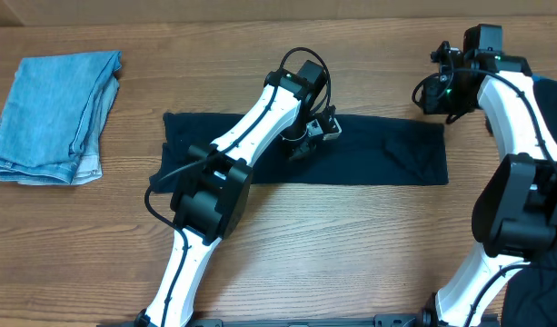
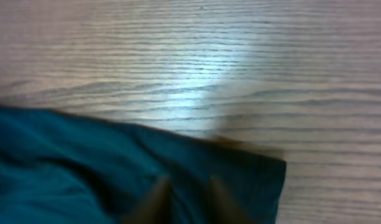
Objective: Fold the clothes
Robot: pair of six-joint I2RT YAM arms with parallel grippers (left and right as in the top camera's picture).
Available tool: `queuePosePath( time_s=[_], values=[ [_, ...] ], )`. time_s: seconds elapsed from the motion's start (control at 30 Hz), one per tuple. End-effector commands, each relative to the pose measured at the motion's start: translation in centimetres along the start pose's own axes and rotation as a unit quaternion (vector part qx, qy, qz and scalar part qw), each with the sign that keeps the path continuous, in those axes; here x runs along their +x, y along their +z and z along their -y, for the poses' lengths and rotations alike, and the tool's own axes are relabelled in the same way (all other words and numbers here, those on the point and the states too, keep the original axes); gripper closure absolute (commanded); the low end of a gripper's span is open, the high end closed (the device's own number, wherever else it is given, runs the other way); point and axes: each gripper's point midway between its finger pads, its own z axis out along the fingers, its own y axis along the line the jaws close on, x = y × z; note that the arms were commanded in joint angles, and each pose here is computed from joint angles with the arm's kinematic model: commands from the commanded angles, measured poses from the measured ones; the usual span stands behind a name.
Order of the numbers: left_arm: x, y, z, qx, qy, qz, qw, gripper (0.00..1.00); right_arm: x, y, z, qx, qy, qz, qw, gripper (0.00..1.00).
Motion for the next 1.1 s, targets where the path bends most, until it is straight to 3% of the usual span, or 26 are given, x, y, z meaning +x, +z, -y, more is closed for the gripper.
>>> queuePosePath(
  time_s=[0.0, 0.13, 0.43, 0.63, 0.8, 1.07],
  values=[
    [-0.2, 0.6, 0.6, 0.005, 0.004, -0.004, 1.000, 0.67, 1.9, 1.3, 0.7, 0.008, 0.009, -0.016, 1.000, 0.90],
    [-0.6, 0.3, 0.4, 0.001, -0.008, 0.002, 1.000, 0.74, 3.5, 3.4, 2.6, 0.059, 0.041, -0.019, 0.997, 0.96],
    [-0.8, 0.2, 0.2, -0.002, -0.008, 0.006, 1.000, 0.79, 5.0, 5.9, 3.0, 0.061, 0.046, -0.013, 0.997, 0.96],
    [-0.8, -0.5, -0.5, -0.021, -0.023, 0.001, 1.000, 0.96, 6.1, 7.8, 3.2, 0.060, 0.048, -0.029, 0.997, 0.96],
    [-0.9, -2.1, -0.6, -0.028, -0.030, -0.003, 0.999, 0.96, 6.0, 8.1, 3.2, 0.060, 0.048, -0.029, 0.997, 0.95],
    [2.2, -2.6, -0.3, -0.033, -0.043, -0.073, 0.996, 0.96, 6.0, 8.1, 3.2, 0.060, 0.048, -0.028, 0.997, 0.95]
  ],
)
